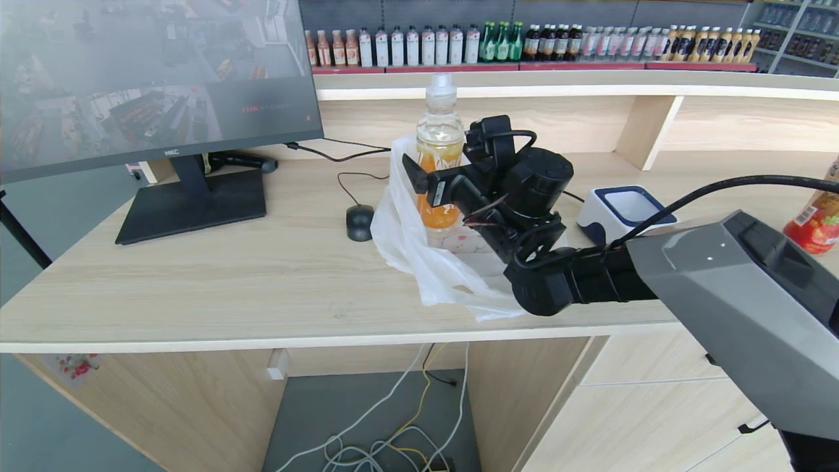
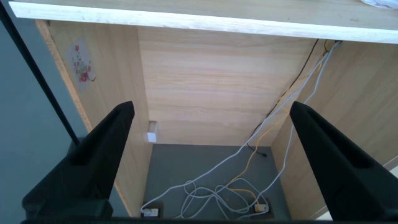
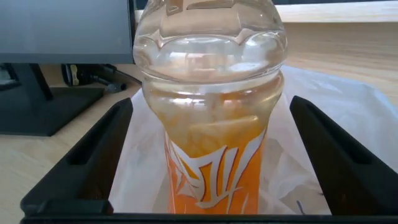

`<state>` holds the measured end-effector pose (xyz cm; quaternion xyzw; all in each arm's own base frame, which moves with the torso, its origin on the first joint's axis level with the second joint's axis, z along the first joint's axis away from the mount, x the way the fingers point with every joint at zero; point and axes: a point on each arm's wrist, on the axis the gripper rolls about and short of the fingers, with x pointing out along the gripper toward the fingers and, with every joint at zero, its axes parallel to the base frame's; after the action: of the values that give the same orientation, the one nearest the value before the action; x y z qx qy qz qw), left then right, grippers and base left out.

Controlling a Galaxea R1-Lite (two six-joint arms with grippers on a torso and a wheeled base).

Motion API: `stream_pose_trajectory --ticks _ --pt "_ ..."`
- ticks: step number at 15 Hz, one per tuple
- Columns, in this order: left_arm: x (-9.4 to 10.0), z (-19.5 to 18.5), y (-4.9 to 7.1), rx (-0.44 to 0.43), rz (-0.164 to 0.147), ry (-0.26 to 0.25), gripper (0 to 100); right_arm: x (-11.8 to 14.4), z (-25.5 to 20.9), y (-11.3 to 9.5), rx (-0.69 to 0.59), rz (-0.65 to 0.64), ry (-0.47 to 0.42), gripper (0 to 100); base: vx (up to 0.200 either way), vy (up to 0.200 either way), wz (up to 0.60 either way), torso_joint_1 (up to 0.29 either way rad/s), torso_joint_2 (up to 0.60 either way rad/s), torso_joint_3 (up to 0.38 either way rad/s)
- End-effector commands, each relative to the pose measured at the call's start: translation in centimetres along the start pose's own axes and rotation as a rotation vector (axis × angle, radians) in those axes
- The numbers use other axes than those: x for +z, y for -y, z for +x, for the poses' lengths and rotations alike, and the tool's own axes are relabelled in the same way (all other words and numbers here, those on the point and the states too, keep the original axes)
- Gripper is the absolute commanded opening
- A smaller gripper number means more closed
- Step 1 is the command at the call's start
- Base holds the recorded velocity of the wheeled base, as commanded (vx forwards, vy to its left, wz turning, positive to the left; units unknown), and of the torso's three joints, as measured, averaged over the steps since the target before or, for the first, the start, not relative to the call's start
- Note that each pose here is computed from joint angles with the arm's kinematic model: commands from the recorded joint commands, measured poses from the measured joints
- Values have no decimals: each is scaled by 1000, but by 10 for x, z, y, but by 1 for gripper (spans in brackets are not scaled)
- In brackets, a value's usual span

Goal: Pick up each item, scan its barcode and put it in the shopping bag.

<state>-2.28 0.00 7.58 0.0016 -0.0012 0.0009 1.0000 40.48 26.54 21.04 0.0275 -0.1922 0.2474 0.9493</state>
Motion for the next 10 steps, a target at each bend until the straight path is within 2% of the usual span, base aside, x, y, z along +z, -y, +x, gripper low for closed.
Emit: stream_pose_trajectory --ticks 1,2,5,7,10 --pt "0 0 0 0 0 1 100 28 -14 1 3 -1 12 100 0 0 0 0 0 0" --pt "0 0 0 1 0 1 100 50 -24 -5 17 5 28 100 0 0 0 0 0 0" --pt "0 0 0 0 0 1 100 88 -63 -21 63 19 34 100 0 0 0 0 0 0" --pt "0 0 0 1 0 1 100 90 -102 -27 78 26 24 100 0 0 0 0 0 0" --pt "0 0 0 1 1 1 100 79 -160 -24 50 33 -8 100 0 0 0 0 0 0"
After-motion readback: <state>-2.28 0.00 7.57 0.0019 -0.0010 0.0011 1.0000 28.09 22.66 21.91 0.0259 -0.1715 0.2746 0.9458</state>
